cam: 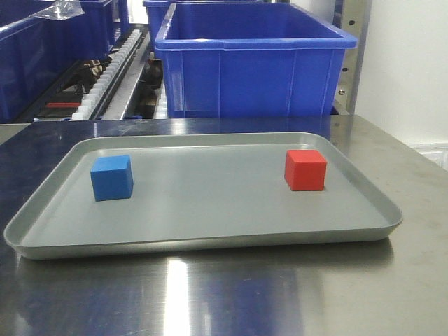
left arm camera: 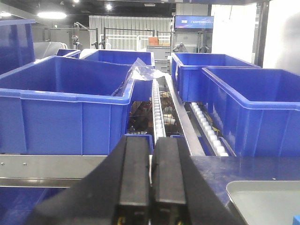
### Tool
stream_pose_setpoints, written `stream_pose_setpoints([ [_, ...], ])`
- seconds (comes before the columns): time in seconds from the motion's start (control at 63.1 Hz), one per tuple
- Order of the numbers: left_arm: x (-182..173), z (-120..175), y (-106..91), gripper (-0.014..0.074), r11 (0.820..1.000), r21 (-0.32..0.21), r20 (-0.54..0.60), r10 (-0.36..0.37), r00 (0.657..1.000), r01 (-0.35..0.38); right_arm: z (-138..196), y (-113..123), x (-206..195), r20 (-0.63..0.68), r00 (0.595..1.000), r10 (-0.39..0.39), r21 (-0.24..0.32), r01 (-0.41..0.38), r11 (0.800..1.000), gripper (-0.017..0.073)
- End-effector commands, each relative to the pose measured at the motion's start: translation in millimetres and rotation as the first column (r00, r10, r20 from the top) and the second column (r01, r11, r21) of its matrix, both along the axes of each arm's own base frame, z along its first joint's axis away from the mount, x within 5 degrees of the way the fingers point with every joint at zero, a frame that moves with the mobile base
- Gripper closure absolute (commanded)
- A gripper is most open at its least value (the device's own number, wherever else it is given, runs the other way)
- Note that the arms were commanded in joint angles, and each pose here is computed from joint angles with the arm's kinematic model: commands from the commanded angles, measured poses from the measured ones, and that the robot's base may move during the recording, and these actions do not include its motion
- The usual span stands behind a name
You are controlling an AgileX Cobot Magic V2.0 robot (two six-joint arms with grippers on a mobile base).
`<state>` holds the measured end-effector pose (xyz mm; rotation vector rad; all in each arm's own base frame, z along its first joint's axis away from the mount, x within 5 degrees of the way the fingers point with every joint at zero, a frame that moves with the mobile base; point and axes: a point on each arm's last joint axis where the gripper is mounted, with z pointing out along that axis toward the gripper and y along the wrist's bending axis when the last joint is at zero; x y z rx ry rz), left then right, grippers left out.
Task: Sort and place red and blue blocks on shelf
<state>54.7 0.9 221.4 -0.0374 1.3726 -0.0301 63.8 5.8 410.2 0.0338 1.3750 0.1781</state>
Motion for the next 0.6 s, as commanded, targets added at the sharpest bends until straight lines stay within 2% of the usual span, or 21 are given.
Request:
stream_pose_setpoints([
  [0.0, -1, -6, 0.9, 0.0510, 1.000, -0.011, 0.050, 0.008, 0.999, -0.007, 32, 2, 19, 0.029, 0.999, 0.022, 0.072, -0.024, 0.997, 0.0054],
  [0.063, -1, -6, 0.9, 0.0510, 1.000, -0.011, 0.050, 0.008, 0.999, -0.007, 42, 4, 37, -0.037, 0.998, 0.041, 0.090, -0.038, 0.995, -0.0036],
  [0.174, -1, -6, 0.8, 0.0510, 1.000, -0.011, 0.049, 0.008, 0.999, -0.007, 42, 11, 69, -0.203, 0.974, 0.102, 0.147, -0.072, 0.986, -0.0035],
  [0.269, -1, -6, 0.8, 0.0510, 1.000, -0.011, 0.045, 0.007, 0.999, -0.007, 27, 17, 100, -0.400, 0.905, 0.142, 0.154, -0.086, 0.984, -0.0036],
  [0.364, -1, -6, 0.8, 0.0510, 1.000, -0.011, 0.045, 0.007, 0.999, -0.007, 12, 21, 123, -0.536, 0.829, 0.160, 0.133, -0.104, 0.986, -0.0036],
  [0.444, -1, -6, 0.8, 0.0510, 1.000, -0.011, 0.045, 0.007, 0.999, -0.007, 3, 30, 138, -0.604, 0.772, 0.200, 0.129, -0.153, 0.980, -0.0036],
  [0.586, -1, -6, 0.8, 0.0510, 1.000, -0.011, 0.045, 0.007, 0.999, -0.007, -3, 52, 156, -0.661, 0.701, 0.269, 0.124, -0.251, 0.960, -0.0036],
])
